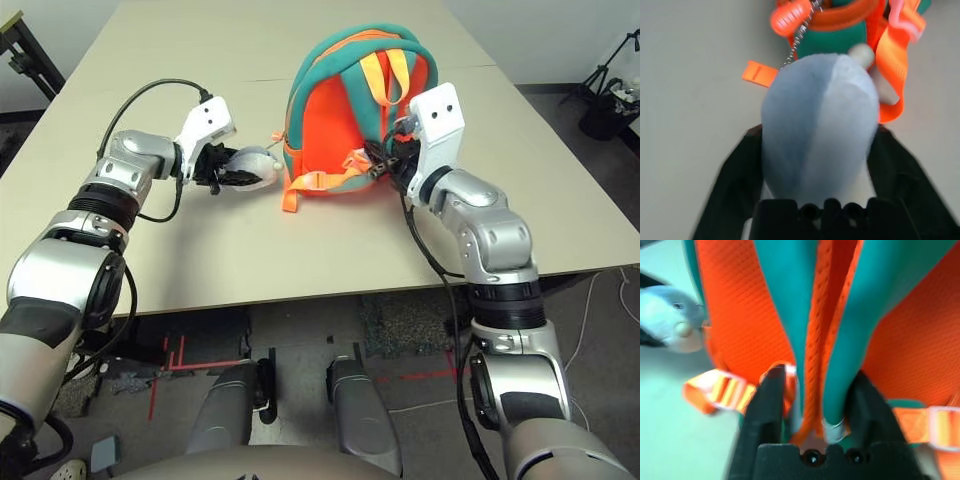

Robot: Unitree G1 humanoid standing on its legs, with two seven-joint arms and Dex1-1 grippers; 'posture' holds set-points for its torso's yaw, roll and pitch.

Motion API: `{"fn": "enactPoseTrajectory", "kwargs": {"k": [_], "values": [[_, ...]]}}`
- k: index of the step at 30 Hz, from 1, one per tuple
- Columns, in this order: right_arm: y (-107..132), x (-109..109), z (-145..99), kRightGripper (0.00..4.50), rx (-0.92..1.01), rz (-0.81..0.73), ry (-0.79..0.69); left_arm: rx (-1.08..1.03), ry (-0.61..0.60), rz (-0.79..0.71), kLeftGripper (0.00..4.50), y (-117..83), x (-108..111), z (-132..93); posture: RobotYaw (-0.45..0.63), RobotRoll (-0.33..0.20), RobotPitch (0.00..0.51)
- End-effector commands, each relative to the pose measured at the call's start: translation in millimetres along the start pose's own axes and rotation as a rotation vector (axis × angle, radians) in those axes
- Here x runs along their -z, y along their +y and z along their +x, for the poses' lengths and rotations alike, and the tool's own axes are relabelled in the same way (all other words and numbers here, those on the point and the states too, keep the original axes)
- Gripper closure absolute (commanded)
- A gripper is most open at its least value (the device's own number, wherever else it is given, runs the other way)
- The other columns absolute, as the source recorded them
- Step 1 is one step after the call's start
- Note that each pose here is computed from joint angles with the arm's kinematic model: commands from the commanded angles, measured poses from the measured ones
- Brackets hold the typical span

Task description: Put the pencil case into the backpack and zip it.

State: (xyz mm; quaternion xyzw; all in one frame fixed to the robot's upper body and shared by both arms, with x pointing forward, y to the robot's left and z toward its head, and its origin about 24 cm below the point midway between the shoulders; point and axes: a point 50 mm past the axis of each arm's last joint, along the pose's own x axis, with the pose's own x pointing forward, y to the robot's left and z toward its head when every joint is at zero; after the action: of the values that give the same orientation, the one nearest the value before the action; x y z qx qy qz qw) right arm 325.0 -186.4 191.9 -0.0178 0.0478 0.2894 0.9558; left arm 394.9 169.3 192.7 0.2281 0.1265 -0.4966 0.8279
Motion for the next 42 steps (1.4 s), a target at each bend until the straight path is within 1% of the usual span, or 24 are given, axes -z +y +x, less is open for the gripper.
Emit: {"fn": "enactPoseTrajectory", "kwargs": {"k": [1, 3, 4, 7, 9, 11, 13, 17, 19, 22, 25, 29, 34, 38, 42], "values": [[-2.7, -19.6, -14.7, 1.03, -0.074, 0.065, -0.009, 0.011, -0.051, -0.027, 0.00, 2.3, -9.1, -13.3, -0.18, 0.000, 0.139], [-6.7, -26.0, -22.7, 0.21, -0.098, 0.090, 0.005, 0.009, -0.064, -0.038, 0.00, 2.1, -10.5, -19.5, -0.18, 0.000, 0.139], [-8.7, -29.2, -26.2, 0.03, -0.106, 0.099, 0.011, 0.007, -0.071, -0.047, 0.00, 2.1, -11.1, -22.6, -0.18, 0.000, 0.139], [-12.9, -38.9, -37.2, 0.03, -0.140, 0.126, 0.027, 0.002, -0.097, -0.076, 0.00, 1.1, -11.8, -33.4, -0.18, 0.000, 0.140], [-20.2, -45.5, -48.5, 0.03, -0.145, 0.151, 0.023, -0.009, -0.132, -0.115, 0.00, 0.7, -11.5, -44.7, -0.17, 0.000, 0.140], [-30.7, -49.1, -58.4, 0.03, -0.104, 0.155, 0.017, -0.032, -0.177, -0.158, 0.00, 0.7, -10.7, -55.8, -0.17, 0.000, 0.140], [-40.0, -47.7, -63.4, 0.03, -0.044, 0.144, 0.017, -0.063, -0.207, -0.187, 0.00, 0.6, -8.1, -63.3, -0.17, 0.000, 0.140], [-64.8, -34.6, -69.1, 0.03, 0.171, 0.106, 0.001, -0.184, -0.294, -0.245, 0.00, 2.7, 1.9, -76.2, -0.17, 0.000, 0.144], [-74.0, -21.2, -68.0, 0.03, 0.273, 0.095, -0.015, -0.264, -0.335, -0.299, 0.00, 4.3, 11.3, -79.1, -0.16, 0.000, 0.149], [-82.6, -1.5, -65.9, 0.03, 0.403, 0.081, -0.050, -0.388, -0.381, -0.342, 0.00, 5.3, 26.3, -82.1, -0.15, 0.000, 0.153], [-86.5, 14.7, -63.4, 0.03, 0.485, 0.098, -0.095, -0.511, -0.418, -0.391, 0.00, 5.3, 42.1, -85.8, -0.14, 0.000, 0.157], [-91.4, 29.0, -61.0, 0.03, 0.569, 0.105, -0.154, -0.649, -0.444, -0.440, 0.00, 2.6, 62.5, -90.3, -0.13, 0.000, 0.161], [-99.6, 35.9, -58.2, 0.03, 0.653, 0.107, -0.242, -0.796, -0.480, -0.481, 0.00, -3.8, 85.0, -95.3, -0.12, 0.000, 0.167], [-104.3, 44.7, -57.7, 0.03, 0.685, 0.106, -0.258, -0.882, -0.471, -0.491, 0.00, -6.2, 98.7, -101.9, -0.11, 0.000, 0.175], [-106.2, 48.3, -55.4, 0.03, 0.693, 0.102, -0.268, -0.968, -0.467, -0.498, 0.00, -5.0, 107.5, -110.9, -0.11, 0.000, 0.185]]}}
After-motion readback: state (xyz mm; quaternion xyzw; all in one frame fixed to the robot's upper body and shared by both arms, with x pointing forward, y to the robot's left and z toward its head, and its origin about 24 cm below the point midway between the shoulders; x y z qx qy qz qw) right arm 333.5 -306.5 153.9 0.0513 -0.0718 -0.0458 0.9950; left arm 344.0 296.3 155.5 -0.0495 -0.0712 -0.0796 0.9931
